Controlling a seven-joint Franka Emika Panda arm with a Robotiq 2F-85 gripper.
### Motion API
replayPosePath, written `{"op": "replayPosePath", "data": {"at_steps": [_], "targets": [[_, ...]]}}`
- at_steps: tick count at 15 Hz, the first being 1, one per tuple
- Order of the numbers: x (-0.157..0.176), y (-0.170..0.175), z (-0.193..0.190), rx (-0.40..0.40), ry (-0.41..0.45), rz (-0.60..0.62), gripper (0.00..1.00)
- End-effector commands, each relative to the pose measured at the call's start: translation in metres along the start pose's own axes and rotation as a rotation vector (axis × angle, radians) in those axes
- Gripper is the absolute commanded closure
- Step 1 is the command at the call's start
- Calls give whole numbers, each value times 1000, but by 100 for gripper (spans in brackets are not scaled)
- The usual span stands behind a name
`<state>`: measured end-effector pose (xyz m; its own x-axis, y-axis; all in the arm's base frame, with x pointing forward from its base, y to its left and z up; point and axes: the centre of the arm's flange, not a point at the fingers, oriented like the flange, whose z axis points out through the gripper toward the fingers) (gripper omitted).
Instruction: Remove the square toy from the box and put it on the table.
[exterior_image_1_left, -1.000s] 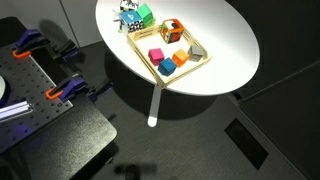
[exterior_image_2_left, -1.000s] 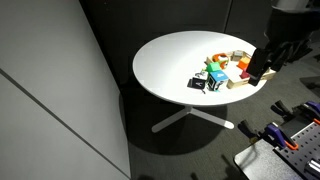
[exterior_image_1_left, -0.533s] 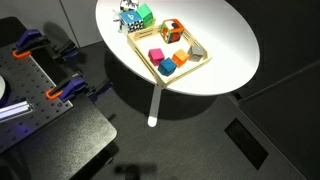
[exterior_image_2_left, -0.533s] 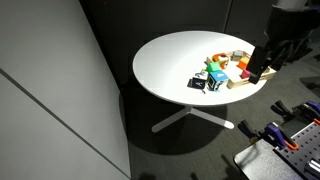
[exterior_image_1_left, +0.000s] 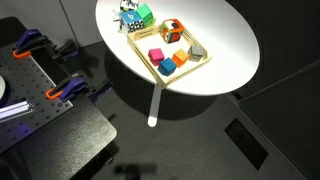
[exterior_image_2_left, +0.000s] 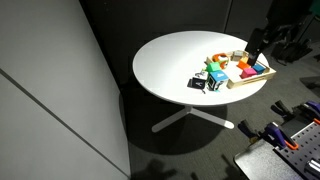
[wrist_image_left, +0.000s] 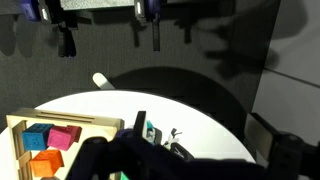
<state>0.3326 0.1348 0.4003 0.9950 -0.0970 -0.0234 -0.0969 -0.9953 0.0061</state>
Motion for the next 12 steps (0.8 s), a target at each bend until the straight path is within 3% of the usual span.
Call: {"op": "replayPosePath", "data": {"at_steps": [1,6,12], "targets": [[35,16,-9,6,52,28,0],[77,39,-10,47,112,77,0],[126,68,11,58,34,160,0]]}}
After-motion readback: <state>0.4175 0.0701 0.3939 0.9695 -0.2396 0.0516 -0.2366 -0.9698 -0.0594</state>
